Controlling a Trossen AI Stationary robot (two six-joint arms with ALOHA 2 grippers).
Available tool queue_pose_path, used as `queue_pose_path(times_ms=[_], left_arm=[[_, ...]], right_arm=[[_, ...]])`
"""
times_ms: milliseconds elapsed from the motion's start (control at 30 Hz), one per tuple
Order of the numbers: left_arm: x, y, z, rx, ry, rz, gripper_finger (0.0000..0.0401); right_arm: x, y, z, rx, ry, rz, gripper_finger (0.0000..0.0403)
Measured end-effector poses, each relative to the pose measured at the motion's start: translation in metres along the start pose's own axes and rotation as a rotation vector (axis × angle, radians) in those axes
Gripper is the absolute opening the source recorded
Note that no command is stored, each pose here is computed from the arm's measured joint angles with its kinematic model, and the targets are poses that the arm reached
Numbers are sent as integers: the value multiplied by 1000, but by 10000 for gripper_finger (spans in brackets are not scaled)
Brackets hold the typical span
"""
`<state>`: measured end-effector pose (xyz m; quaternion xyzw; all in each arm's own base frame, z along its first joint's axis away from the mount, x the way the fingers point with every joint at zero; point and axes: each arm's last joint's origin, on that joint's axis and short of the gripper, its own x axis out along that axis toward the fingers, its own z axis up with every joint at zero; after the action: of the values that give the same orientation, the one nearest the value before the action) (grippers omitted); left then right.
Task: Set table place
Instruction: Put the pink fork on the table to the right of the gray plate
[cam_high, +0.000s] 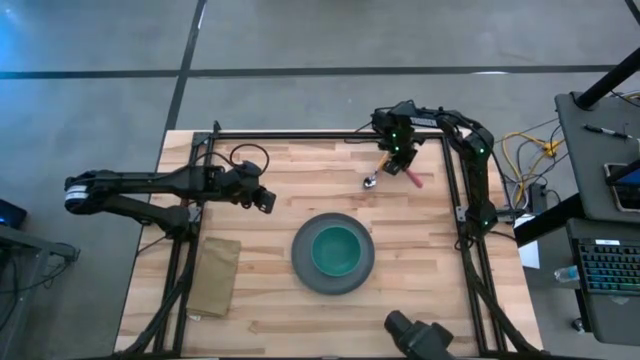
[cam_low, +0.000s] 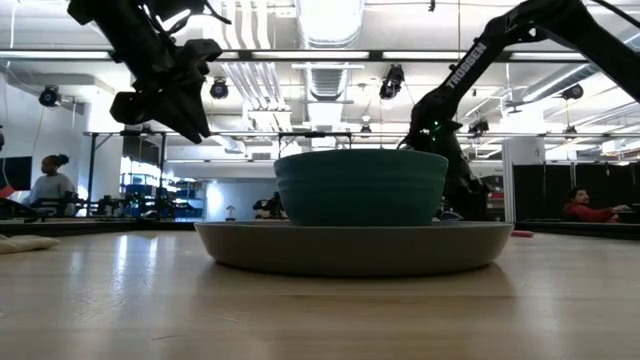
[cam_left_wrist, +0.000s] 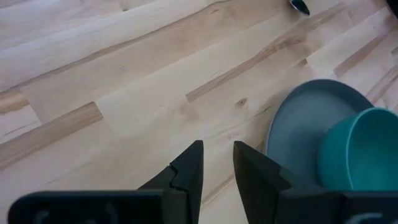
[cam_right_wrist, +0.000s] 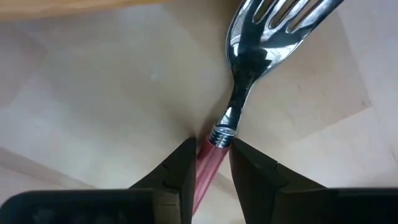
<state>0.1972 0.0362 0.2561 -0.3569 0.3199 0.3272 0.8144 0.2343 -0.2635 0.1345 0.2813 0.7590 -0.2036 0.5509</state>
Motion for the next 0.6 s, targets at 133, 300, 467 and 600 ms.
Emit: queue_pose_path(times_ms=[133, 300, 467, 600], left_arm=[[-3, 0, 1, 16, -7, -11, 73], [-5, 0, 1, 44, -4, -26, 73], [-7, 1, 1, 81, -1, -42, 73], [-8, 1, 0, 110, 11, -54, 73]], right_arm=[[3, 4, -2, 74, 9, 3, 72], [3, 11, -8, 176, 20, 39, 41], [-11, 21, -21, 275, -15, 85, 34], [-21, 33, -42, 357, -44, 111, 33]])
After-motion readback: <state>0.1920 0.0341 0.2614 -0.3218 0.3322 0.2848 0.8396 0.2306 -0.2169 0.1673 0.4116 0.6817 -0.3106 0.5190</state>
